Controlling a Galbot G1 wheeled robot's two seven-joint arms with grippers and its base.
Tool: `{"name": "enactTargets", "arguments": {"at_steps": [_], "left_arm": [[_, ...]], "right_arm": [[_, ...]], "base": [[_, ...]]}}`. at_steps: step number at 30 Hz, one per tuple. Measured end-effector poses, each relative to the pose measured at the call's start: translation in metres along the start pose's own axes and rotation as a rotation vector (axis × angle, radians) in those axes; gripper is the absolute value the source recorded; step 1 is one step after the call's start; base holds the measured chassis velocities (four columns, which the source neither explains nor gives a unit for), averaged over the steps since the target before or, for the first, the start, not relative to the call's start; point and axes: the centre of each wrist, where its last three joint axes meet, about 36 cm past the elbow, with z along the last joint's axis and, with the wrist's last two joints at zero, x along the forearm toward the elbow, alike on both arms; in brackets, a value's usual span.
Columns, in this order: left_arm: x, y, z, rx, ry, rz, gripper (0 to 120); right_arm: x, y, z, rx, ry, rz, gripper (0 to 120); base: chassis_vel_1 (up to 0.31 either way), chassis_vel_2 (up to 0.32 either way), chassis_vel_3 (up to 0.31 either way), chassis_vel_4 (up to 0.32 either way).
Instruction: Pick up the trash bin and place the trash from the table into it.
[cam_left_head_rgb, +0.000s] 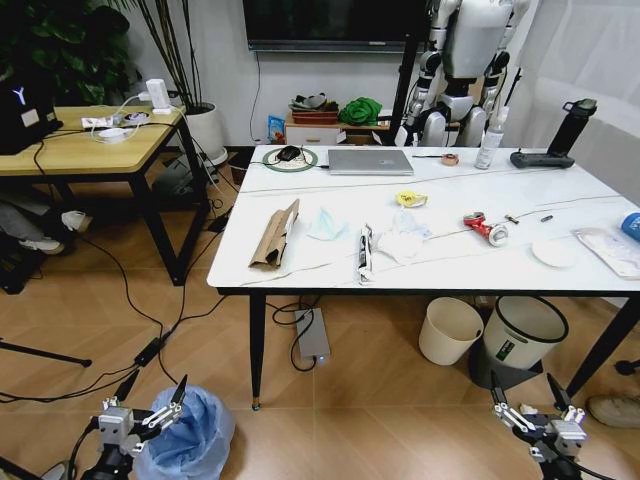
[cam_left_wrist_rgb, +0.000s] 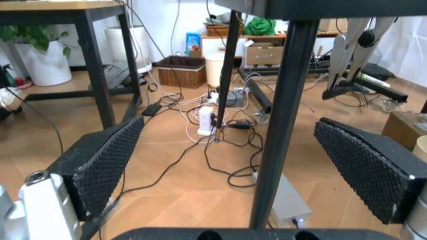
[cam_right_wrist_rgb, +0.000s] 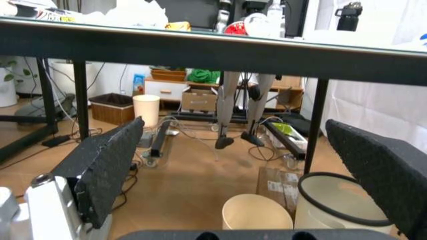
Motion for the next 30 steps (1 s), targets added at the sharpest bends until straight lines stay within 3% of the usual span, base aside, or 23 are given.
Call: {"name": "enactTargets", "arguments": {"at_steps": [20,30], "left_arm": [[0.001,0.003,0.007,0.013,0.024,-0.002,100],[0.0,0.035,0.04,0.061,0.152,-0.073,100]], "right_arm": [[0.002,0.003,0.001,-0.001,0.004,-0.001,100],[0.001,0.025,0.015,-0.03,0.004,0.001,100]], "base": [[0.0,0.0,0.0,0.0],[0.0,0.0,0.0,0.0]]}}
